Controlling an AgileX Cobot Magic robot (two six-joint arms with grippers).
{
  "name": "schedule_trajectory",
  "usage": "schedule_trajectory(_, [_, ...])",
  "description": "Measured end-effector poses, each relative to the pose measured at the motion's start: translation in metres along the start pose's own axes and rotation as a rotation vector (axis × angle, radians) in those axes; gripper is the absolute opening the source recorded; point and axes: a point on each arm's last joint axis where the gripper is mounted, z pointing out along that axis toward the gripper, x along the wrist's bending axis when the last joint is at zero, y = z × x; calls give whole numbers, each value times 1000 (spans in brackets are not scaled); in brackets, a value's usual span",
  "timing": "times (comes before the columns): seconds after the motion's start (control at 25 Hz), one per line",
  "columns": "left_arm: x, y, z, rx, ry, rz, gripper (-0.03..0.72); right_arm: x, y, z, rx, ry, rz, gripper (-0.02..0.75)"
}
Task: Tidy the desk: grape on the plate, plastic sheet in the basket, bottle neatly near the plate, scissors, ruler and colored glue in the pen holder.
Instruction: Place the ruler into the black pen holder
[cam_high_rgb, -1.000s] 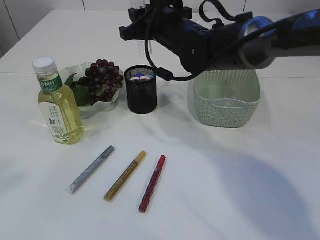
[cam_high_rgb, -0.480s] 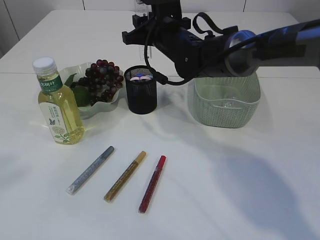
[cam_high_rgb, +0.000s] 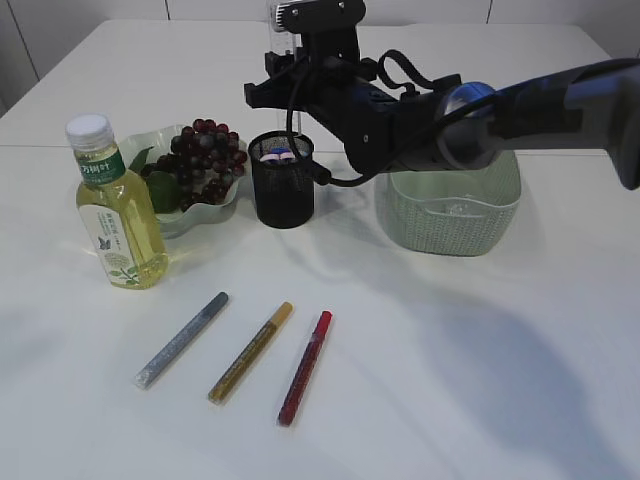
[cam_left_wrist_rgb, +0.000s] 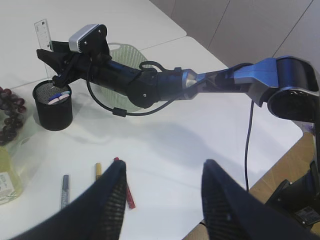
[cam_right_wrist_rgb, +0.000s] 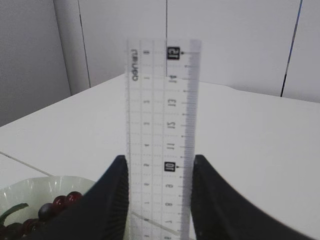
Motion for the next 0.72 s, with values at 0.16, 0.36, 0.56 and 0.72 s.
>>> schedule_trajectory(0.16, [0, 0, 0, -4, -2, -1, 362, 0, -1, 1, 2, 0, 4, 297])
schedule_trajectory(0.36, [-1, 2, 0, -24, -14, -5, 362, 1, -6, 1, 24, 5, 18, 297])
schedule_trajectory(0.56, [-2, 2, 0, -26, -22, -9, 362, 2, -2, 4, 61, 21, 28, 297])
schedule_trajectory(0.72, [-2, 2, 0, -26, -24, -10, 362, 3, -1, 4, 86, 30, 31, 297])
